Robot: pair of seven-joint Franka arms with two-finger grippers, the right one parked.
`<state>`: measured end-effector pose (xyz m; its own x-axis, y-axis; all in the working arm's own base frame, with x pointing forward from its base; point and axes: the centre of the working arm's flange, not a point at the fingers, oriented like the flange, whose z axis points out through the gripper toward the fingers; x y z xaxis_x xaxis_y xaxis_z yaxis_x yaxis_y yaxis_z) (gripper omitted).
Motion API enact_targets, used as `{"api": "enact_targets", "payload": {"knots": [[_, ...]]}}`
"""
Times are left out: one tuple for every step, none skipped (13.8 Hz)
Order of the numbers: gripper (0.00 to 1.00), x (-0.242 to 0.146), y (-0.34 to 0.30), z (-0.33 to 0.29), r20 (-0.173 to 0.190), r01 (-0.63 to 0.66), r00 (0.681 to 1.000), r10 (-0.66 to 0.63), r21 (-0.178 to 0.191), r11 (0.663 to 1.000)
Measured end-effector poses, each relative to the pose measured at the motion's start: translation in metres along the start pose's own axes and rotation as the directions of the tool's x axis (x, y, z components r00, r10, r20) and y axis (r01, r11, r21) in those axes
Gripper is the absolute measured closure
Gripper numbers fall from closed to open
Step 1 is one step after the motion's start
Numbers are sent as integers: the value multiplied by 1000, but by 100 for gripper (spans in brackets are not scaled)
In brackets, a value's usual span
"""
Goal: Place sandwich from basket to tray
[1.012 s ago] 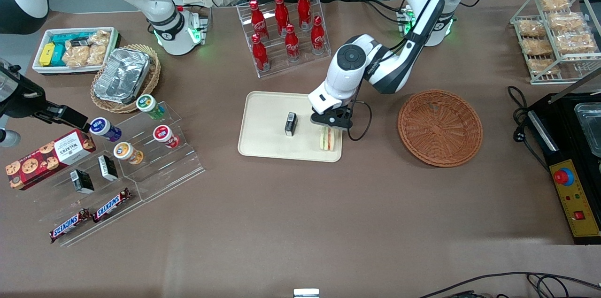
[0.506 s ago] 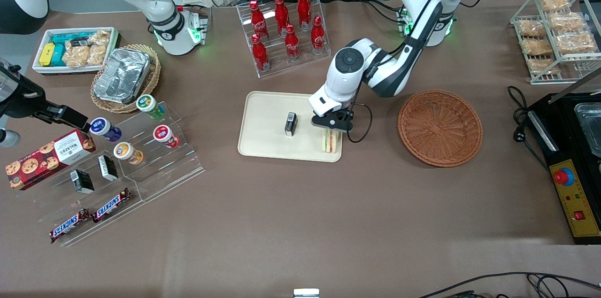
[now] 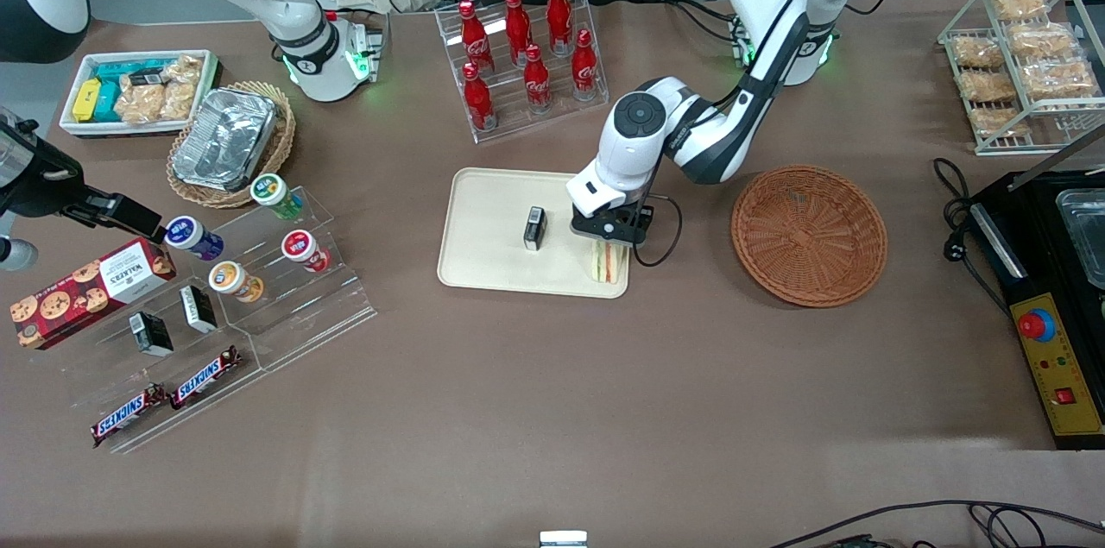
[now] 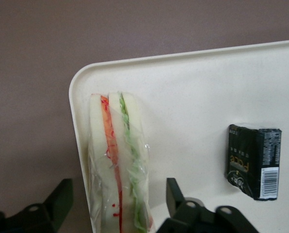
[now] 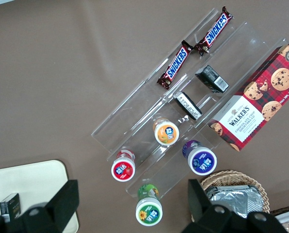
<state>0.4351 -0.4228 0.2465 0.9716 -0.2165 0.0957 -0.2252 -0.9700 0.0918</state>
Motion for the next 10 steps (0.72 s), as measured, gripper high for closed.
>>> {"api": "enact_targets", "payload": {"knots": [[1, 3, 1, -6, -10, 0, 1000, 0, -3, 1000], [0, 7, 2, -18, -17, 1, 1000, -1, -1, 1000], [0, 10, 2, -35, -16, 2, 1000, -2, 10, 1000], [0, 15, 1, -58, -20, 8, 1000, -7, 21, 1000], [0, 22, -3, -85, -30, 21, 999, -20, 30, 999], [0, 30, -14, -115, -48, 43, 998, -41, 37, 998], [0, 37, -28, -143, -68, 71, 995, -68, 41, 997], [0, 43, -45, -167, -88, 102, 991, -98, 44, 994], [0, 48, -62, -186, -105, 129, 987, -123, 46, 991], [0, 53, -78, -202, -120, 150, 982, -143, 45, 988]]}}
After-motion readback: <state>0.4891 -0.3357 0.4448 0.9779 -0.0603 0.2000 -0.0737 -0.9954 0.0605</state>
